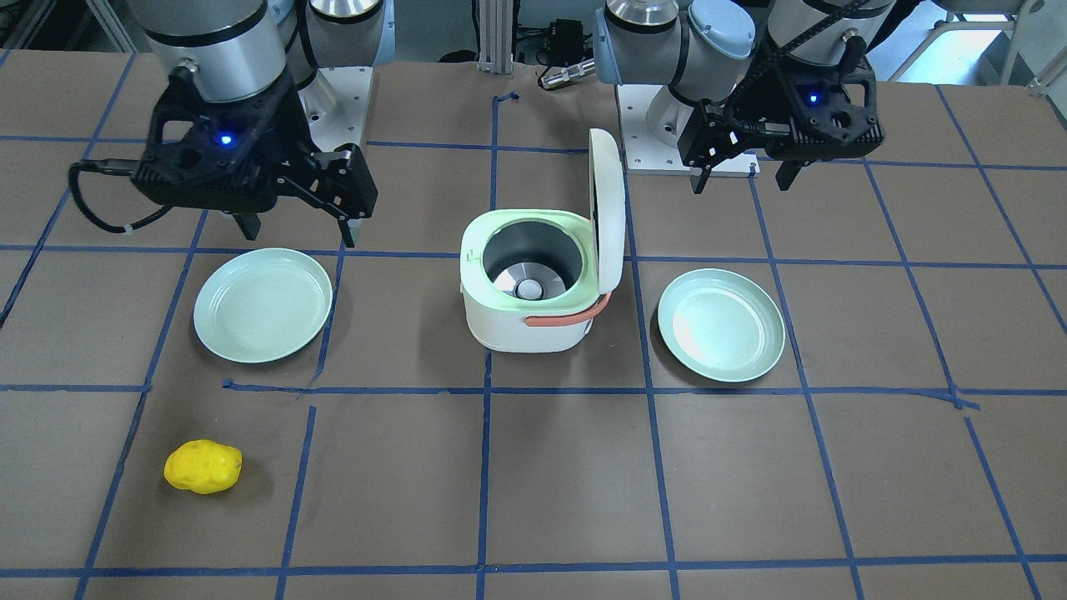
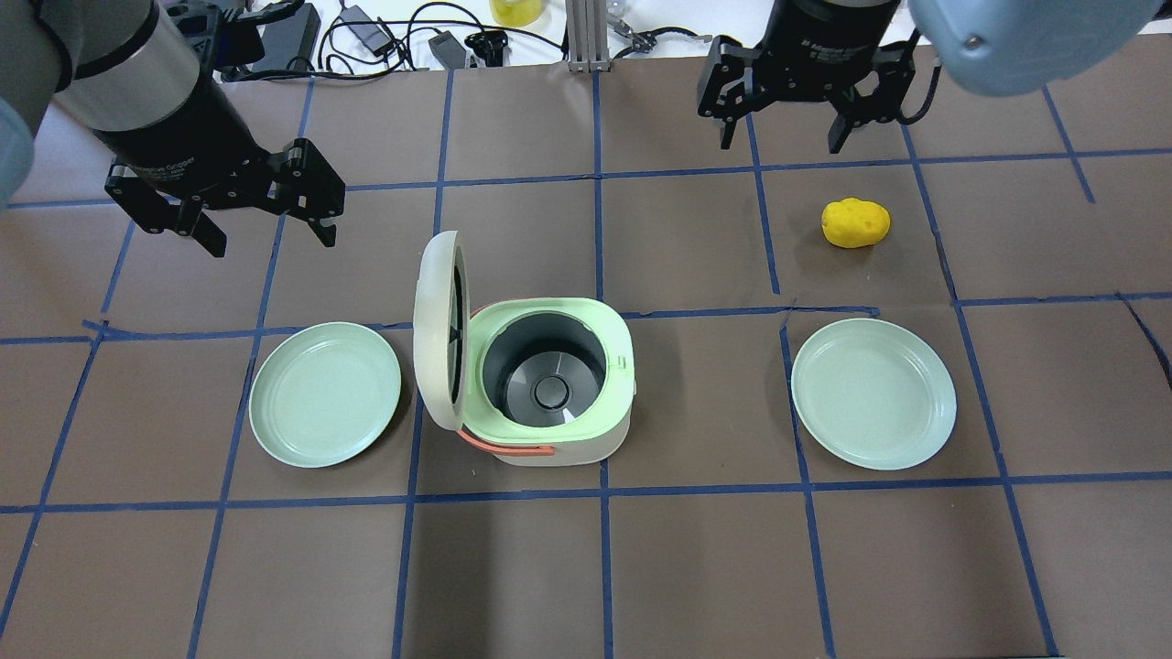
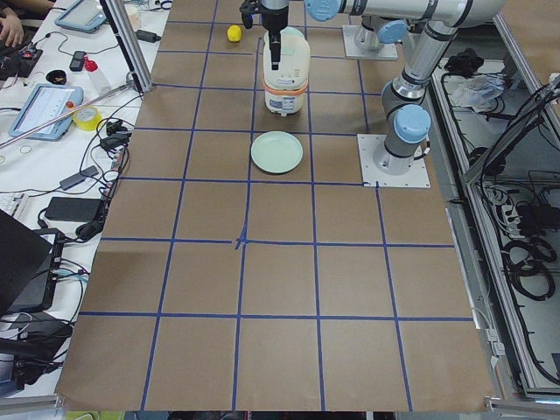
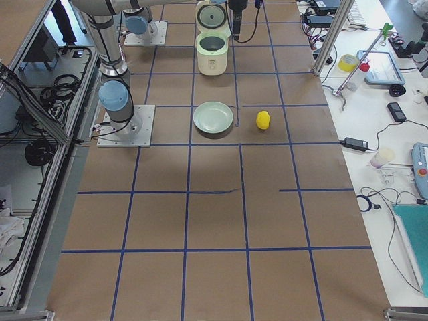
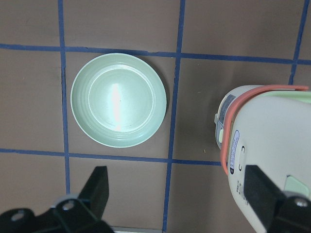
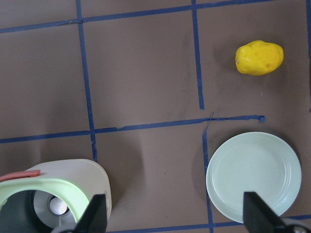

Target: Press rice cooker button

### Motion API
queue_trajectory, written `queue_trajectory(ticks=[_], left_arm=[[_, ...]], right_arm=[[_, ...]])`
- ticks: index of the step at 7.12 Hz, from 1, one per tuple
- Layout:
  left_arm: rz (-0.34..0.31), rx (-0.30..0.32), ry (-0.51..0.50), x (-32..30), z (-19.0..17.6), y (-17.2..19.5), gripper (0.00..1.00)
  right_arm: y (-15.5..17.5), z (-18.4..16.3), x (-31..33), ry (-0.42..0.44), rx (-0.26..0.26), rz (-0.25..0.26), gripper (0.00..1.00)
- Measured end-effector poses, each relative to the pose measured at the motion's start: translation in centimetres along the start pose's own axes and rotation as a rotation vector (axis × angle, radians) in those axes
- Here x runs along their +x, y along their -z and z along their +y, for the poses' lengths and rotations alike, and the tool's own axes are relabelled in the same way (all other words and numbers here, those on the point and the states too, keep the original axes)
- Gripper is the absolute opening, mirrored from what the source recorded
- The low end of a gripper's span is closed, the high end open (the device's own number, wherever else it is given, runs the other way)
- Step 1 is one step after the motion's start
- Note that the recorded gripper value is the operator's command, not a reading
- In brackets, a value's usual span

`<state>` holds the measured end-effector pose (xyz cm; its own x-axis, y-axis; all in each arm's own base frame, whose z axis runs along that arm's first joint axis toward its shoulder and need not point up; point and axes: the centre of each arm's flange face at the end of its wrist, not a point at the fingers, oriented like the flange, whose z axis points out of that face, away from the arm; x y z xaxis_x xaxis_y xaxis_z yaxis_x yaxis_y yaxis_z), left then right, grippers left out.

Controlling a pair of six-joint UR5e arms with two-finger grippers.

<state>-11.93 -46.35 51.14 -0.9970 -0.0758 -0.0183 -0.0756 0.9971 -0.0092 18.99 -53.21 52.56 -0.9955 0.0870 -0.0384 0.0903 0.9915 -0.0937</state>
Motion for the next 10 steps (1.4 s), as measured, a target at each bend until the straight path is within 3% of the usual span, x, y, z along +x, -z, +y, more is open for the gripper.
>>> queue_trajectory(ticks=[3,10], left_arm=[[0.000,0.000,-0.001,0.0,0.0,0.0,1.00],[0.000,0.000,0.000,0.0,0.0,0.0,1.00]], right_arm=[[1.3,-1.4,2.3,0.030,0.029,-0.028,1.00],[1.7,-1.6,2.6,0.050,0.063,-0.011,1.00]])
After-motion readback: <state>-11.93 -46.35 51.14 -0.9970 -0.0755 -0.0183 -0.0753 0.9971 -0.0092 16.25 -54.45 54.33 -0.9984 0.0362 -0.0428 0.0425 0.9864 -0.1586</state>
